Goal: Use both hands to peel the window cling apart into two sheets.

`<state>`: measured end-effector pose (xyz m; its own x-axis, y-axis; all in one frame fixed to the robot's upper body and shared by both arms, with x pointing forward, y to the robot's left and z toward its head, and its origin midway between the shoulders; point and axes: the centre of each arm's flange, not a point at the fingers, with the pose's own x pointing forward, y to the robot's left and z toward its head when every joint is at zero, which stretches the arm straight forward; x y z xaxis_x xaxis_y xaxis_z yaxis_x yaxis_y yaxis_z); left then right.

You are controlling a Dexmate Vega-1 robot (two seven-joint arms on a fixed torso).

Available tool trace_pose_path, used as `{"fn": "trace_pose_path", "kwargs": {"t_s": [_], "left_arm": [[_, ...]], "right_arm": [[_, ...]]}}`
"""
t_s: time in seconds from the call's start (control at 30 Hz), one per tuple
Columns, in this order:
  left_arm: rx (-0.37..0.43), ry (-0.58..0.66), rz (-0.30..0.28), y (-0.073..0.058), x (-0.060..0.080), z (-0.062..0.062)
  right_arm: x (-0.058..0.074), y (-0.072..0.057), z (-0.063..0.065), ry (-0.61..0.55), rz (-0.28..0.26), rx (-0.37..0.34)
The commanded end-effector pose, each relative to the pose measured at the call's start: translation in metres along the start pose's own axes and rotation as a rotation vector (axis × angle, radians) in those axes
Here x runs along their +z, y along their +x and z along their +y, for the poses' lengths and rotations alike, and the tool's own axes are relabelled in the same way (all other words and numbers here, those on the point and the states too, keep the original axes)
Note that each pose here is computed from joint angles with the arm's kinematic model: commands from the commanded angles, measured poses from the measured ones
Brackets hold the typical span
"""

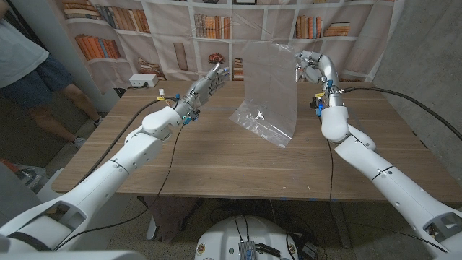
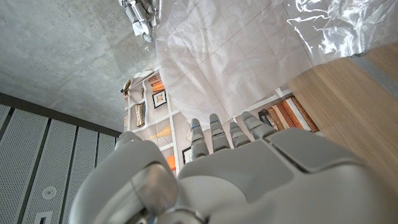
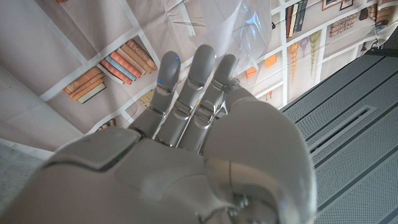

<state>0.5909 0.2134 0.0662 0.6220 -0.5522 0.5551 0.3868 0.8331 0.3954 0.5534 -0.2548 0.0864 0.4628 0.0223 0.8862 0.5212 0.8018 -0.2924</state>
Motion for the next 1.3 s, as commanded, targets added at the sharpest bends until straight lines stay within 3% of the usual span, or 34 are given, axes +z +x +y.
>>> {"fn": "trace_pose_path", "kwargs": {"t_s": [0.03, 0.1, 0.17, 0.37, 0.47, 0.53, 0.6, 0.7, 0.77, 1.13, 1.3], "left_arm": [[-0.042, 0.116, -0.014, 0.003, 0.042, 0.001], [-0.08, 0.126, -0.005, 0.005, 0.046, 0.003], [-0.047, 0.111, -0.015, 0.005, 0.046, 0.005], [-0.049, 0.144, -0.016, 0.004, 0.058, 0.01], [-0.078, 0.173, 0.017, 0.005, 0.06, 0.013], [-0.07, 0.171, 0.006, 0.004, 0.059, 0.014], [0.011, 0.188, -0.039, 0.0, 0.06, 0.012], [0.003, 0.188, -0.048, -0.002, 0.062, 0.015], [0.057, 0.188, -0.072, -0.004, 0.063, 0.014], [-0.002, 0.22, -0.072, -0.003, 0.076, 0.019], [0.026, 0.308, -0.082, -0.004, 0.085, 0.018]], "right_arm": [[0.008, -0.006, 0.006, -0.126, -0.058, 0.014], [0.009, -0.007, 0.007, -0.13, -0.064, 0.013], [0.009, -0.009, 0.009, -0.133, -0.071, 0.012], [0.01, -0.013, 0.012, -0.144, -0.085, 0.009], [0.01, -0.015, 0.012, -0.143, -0.087, 0.009], [0.009, -0.016, 0.012, -0.143, -0.087, 0.004], [0.009, -0.018, 0.012, -0.143, -0.087, -0.002], [0.009, -0.021, 0.012, -0.15, -0.091, -0.006], [0.009, -0.023, 0.013, -0.155, -0.09, -0.004], [0.015, -0.026, 0.02, -0.159, -0.108, 0.022], [0.019, -0.029, 0.027, -0.143, -0.118, 0.037]]}}
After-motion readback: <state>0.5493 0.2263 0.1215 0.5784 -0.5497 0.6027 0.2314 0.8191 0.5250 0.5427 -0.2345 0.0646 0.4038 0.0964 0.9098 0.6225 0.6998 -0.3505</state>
